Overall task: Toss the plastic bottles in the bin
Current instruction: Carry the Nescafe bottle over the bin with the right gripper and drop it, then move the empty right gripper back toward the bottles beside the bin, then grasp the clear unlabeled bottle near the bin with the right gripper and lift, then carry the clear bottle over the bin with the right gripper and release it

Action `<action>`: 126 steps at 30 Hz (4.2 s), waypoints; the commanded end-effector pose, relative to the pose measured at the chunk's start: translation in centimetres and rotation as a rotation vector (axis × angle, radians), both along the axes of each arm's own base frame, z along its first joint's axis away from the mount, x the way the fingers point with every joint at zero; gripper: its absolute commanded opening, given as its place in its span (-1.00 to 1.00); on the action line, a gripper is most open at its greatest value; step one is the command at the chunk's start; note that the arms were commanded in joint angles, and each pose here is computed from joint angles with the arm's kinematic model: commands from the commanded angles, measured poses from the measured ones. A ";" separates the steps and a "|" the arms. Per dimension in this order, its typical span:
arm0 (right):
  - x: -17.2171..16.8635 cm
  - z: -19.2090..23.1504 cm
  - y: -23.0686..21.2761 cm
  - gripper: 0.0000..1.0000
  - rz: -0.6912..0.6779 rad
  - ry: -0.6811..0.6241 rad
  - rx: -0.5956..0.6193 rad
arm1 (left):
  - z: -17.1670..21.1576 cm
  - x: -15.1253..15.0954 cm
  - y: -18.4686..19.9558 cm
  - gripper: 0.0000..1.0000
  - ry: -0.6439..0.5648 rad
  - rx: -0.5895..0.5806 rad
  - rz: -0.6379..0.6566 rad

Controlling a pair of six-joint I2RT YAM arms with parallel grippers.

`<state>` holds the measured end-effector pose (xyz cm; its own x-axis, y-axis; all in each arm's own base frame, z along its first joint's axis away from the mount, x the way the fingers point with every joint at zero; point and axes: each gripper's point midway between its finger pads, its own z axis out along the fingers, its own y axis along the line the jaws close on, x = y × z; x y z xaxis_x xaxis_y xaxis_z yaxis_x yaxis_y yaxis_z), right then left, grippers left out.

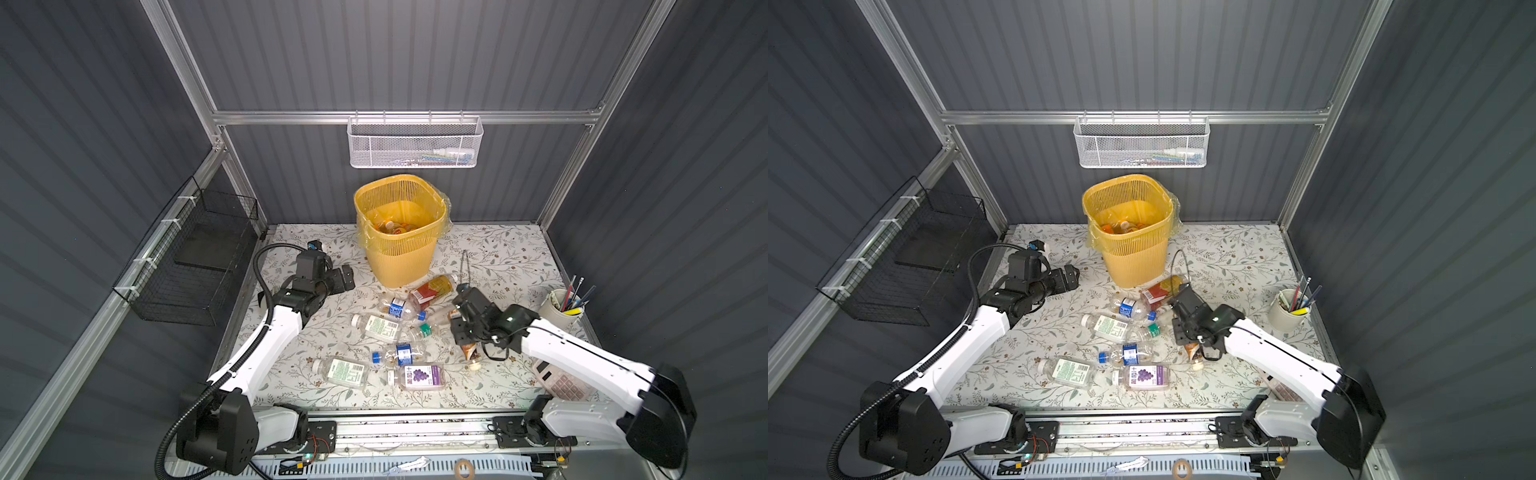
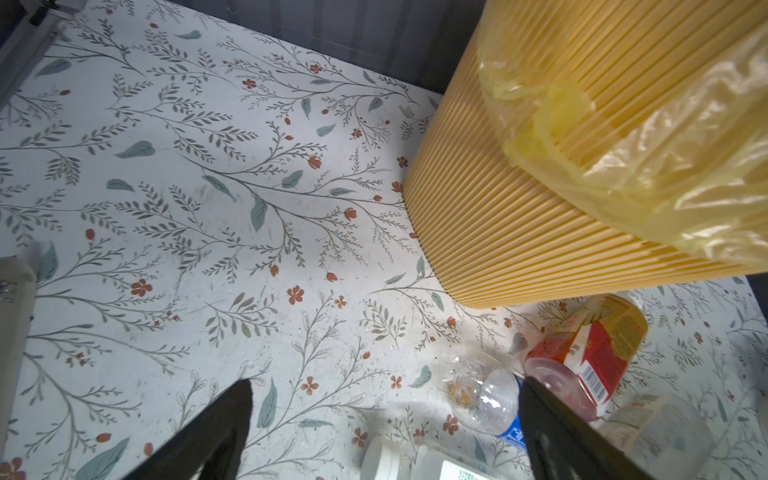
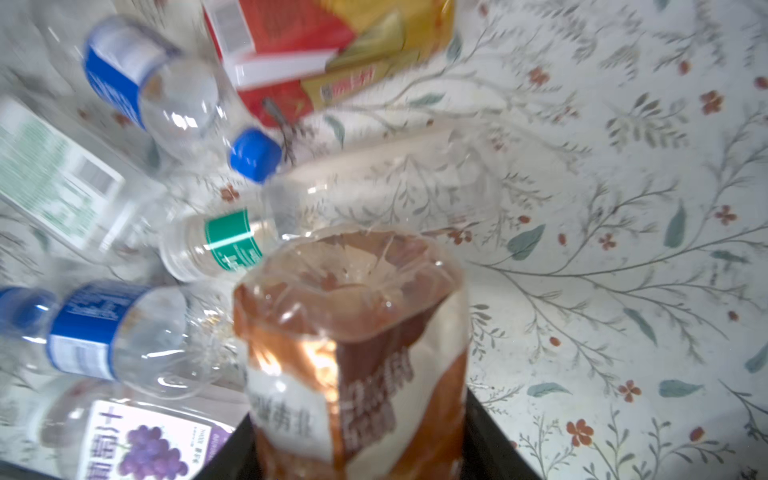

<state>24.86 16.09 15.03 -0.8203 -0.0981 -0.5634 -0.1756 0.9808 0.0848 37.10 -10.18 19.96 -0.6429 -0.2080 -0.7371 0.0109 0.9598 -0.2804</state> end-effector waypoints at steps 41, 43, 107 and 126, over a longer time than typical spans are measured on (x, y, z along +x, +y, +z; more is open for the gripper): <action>19.4 23.4 -2.8 0.98 -0.233 -0.447 0.644 | 0.2 -2.1 0.6 1.00 -0.010 0.060 0.018; 18.3 20.6 -4.0 0.98 -0.297 -0.413 0.668 | 0.2 -2.4 0.0 0.99 -0.011 0.088 -0.006; 7.9 -8.3 -1.5 0.11 -0.758 0.231 0.356 | -2.2 -3.8 -4.9 0.99 -0.063 0.325 -0.159; 9.0 8.5 -7.0 0.01 -0.644 -0.218 0.461 | -1.7 -3.2 -4.7 0.99 -0.094 0.263 -0.090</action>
